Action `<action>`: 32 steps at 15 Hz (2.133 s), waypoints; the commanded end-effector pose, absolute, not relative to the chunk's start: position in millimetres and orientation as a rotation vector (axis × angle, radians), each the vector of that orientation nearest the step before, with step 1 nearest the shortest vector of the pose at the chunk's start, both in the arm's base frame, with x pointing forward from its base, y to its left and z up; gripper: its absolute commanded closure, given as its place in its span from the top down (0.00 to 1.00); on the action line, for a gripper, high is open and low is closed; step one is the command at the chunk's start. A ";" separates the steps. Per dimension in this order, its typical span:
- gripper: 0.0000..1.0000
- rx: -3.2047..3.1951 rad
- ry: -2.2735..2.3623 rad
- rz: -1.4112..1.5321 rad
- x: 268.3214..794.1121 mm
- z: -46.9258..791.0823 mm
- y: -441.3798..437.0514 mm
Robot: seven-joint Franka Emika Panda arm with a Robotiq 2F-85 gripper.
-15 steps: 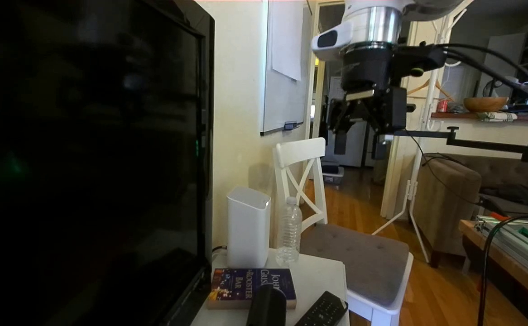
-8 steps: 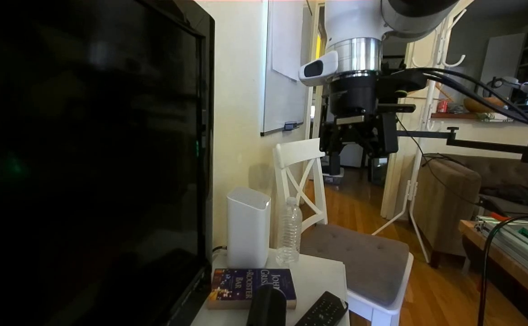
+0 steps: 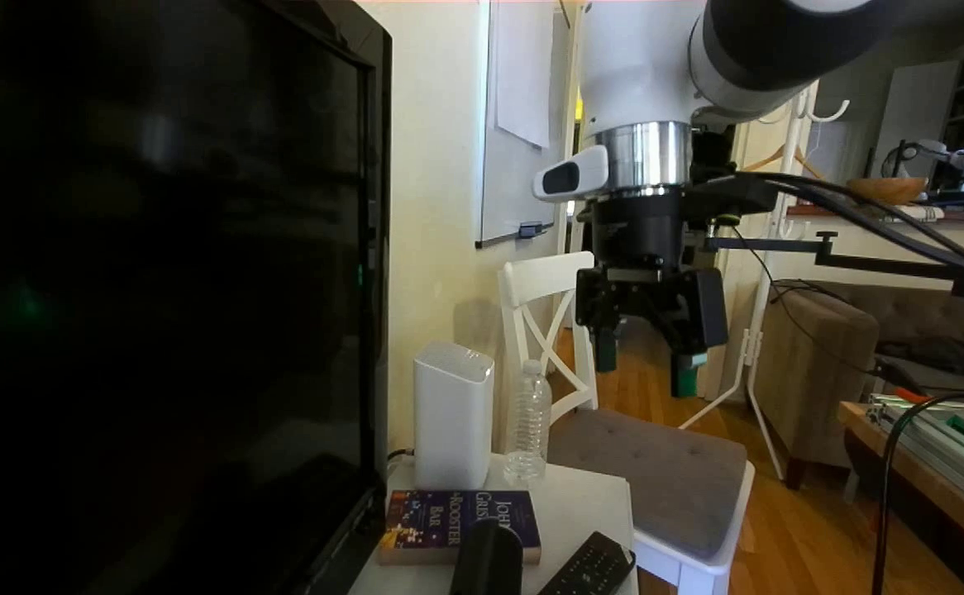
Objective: Press one button on the black remote
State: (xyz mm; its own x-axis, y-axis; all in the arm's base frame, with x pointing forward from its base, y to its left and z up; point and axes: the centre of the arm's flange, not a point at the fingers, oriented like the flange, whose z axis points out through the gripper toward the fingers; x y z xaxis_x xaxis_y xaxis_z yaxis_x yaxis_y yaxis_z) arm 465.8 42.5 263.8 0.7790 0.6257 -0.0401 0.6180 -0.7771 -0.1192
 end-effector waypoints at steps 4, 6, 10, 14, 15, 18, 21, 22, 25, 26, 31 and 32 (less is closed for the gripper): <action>0.75 -2.910 -1.007 0.151 493.7 191.3 85.2; 0.66 -2.946 -0.991 0.159 494.4 175.4 87.7; 0.37 -3.052 -0.927 0.125 492.7 147.0 83.0; 0.33 -3.045 -0.951 0.120 486.9 148.0 76.1; 0.27 -3.044 -0.950 0.124 486.4 146.9 76.1; 0.17 -3.043 -0.949 0.118 487.1 148.6 76.5; 0.00 -3.025 -0.958 0.123 511.3 130.3 79.3; 0.00 -3.022 -0.959 0.123 520.6 124.4 80.2; 0.00 -3.019 -0.965 0.151 540.3 109.0 82.3; 0.00 -3.015 -0.974 0.173 546.1 103.5 85.1; 0.00 -2.926 -1.065 0.285 558.2 85.2 107.8; 0.00 -2.915 -1.077 0.305 559.1 83.5 111.7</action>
State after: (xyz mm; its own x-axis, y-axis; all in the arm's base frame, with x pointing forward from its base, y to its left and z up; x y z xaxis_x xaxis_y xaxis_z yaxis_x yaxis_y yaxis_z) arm 540.9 101.3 94.2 0.7764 0.6128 -0.1471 0.6138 -0.7882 -0.0443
